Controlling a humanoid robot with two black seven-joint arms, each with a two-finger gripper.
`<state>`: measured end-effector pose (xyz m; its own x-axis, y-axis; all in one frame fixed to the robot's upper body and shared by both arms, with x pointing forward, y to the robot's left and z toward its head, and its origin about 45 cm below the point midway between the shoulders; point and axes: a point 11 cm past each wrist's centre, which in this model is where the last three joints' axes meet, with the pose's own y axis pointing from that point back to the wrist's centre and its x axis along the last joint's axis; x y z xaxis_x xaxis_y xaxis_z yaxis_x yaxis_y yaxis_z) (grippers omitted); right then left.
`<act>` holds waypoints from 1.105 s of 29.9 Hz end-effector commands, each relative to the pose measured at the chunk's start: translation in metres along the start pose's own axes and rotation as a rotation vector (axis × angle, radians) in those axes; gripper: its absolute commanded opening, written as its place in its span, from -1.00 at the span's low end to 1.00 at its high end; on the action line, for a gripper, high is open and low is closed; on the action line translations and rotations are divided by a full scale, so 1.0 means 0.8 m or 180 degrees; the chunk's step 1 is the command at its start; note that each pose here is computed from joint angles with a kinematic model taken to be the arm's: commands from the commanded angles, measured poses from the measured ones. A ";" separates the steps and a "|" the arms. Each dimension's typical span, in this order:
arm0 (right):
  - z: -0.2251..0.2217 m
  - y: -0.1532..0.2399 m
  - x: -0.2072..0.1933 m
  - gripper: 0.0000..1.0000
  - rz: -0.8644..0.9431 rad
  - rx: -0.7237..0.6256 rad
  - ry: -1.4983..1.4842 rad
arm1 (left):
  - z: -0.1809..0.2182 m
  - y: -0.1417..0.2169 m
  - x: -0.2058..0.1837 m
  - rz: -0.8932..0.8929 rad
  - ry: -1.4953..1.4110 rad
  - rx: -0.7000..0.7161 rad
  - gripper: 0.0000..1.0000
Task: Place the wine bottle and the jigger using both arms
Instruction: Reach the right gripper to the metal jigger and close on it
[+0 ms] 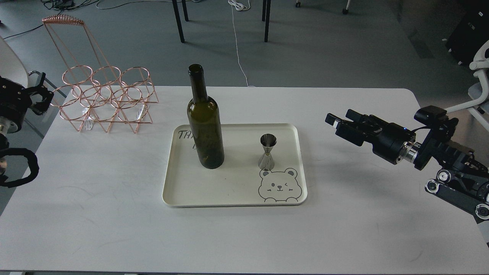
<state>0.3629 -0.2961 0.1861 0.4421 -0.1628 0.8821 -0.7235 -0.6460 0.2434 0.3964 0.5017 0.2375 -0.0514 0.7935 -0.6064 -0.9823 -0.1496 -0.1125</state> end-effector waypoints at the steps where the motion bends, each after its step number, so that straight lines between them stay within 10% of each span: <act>1: -0.007 0.004 -0.027 0.96 -0.0240 0.0160 0.0483 | -0.004 0.000 -0.001 0.0003 0.0016 0.0011 0.97; 18: -0.052 -0.082 -0.118 0.89 -0.0561 0.0559 0.0789 | 0.002 -0.002 0.002 0.0032 -0.0025 -0.0024 0.97; 33: -0.067 -0.131 -0.104 0.29 -0.0494 0.0635 0.1121 | 0.027 -0.009 -0.004 -0.0029 -0.0087 -0.0113 0.97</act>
<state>0.3722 -0.1760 0.1087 0.3086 0.1889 0.9322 -0.5293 -0.7802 0.3334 0.4001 0.5130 0.2564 -0.0509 0.8099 -0.5844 -0.9757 -0.1652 -0.1440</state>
